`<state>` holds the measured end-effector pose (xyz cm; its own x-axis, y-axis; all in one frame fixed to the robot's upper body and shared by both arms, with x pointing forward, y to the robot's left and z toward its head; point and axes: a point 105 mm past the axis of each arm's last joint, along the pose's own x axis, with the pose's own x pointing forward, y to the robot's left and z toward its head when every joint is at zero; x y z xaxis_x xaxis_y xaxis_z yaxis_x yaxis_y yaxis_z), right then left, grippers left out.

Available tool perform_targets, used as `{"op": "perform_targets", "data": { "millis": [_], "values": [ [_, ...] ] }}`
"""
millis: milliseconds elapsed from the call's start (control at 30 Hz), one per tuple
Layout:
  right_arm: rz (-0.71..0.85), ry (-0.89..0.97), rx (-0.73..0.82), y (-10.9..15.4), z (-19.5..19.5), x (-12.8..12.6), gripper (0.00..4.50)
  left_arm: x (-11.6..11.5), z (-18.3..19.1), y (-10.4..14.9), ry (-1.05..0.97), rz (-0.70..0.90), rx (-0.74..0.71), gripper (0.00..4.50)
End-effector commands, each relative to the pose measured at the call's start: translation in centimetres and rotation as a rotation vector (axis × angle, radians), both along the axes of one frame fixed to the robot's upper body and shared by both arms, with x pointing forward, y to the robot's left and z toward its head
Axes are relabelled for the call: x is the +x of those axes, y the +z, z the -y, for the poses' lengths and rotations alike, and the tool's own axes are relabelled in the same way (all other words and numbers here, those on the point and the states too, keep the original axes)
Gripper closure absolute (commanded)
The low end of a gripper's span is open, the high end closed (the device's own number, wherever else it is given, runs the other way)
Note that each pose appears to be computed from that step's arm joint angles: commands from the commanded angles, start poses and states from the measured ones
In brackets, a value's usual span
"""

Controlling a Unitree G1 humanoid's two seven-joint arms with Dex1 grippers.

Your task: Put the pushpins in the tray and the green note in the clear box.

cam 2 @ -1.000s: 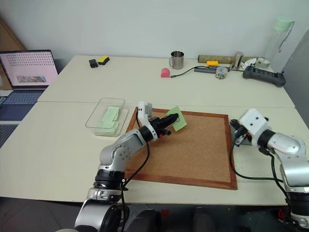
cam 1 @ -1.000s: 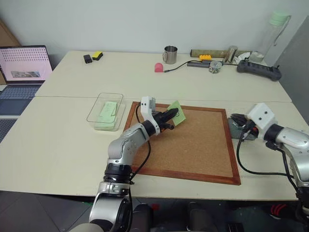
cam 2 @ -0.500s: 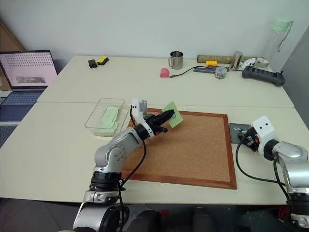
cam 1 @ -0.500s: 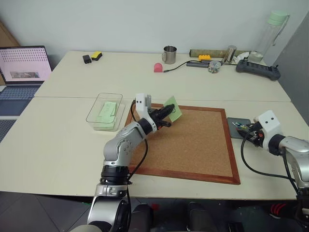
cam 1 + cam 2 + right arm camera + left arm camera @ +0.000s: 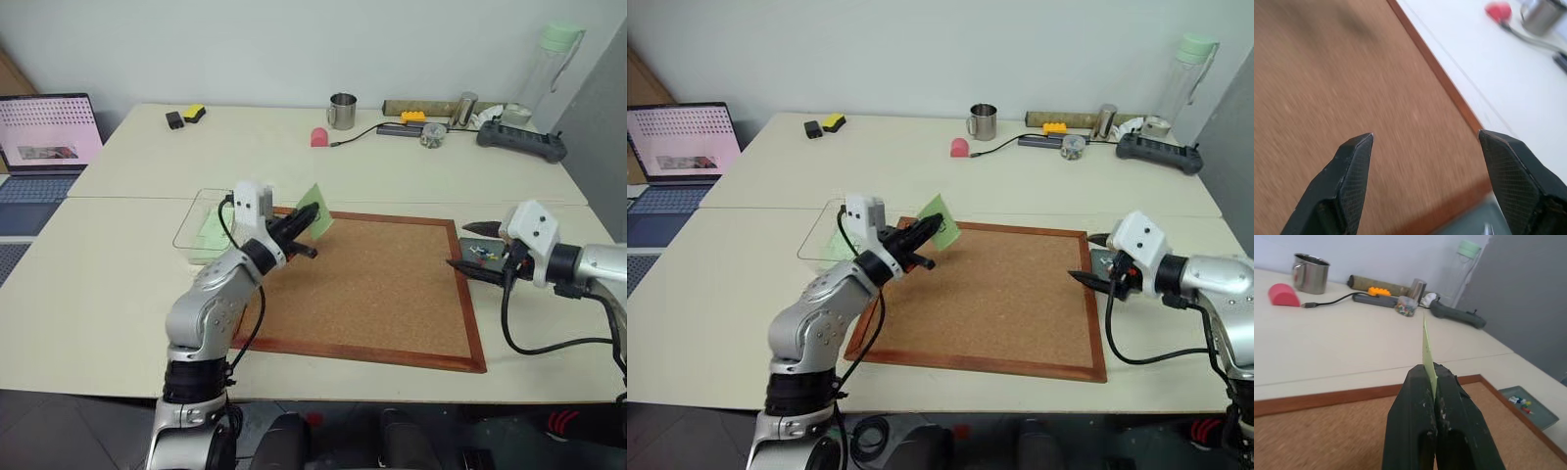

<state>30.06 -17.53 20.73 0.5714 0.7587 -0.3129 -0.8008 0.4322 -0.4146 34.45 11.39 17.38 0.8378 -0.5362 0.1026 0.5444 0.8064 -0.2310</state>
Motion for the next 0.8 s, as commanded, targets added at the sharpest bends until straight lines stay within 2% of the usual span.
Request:
{"op": "perform_targets", "data": {
  "millis": [33, 133, 267, 400, 567, 767, 800],
  "values": [
    [0.032, 0.145, 0.155, 4.8, -3.4, -1.0, 0.94, -0.3, -4.4, 2.1, 0.191, 0.071, 0.026, 4.50],
    [0.001, 0.188, 0.194, 5.6, -4.3, -1.1, 0.94, -0.1, -8.1, 3.5, 0.329, 0.108, 0.060, 4.50],
    [-0.041, 0.218, 0.169, 5.0, -4.8, -1.2, 0.94, 0.6, -12.7, 5.0, 0.496, 0.120, 0.145, 4.50],
    [-0.054, 0.220, 0.139, 4.2, -4.8, -1.0, 0.94, 1.3, -14.6, 4.7, 0.552, 0.089, 0.218, 4.50],
    [-0.062, 0.238, 0.126, 3.8, -5.2, -1.3, 0.94, 2.0, -14.5, 3.9, 0.510, 0.056, 0.261, 4.50],
    [-0.071, 0.239, 0.123, 3.3, -5.4, -1.6, 0.90, 2.2, -14.1, 3.8, 0.458, 0.048, 0.276, 3.64],
    [-0.072, 0.238, 0.122, 3.2, -5.4, -1.6, 0.90, 2.1, -13.9, 3.8, 0.438, 0.046, 0.276, 3.33]
  ]
}}
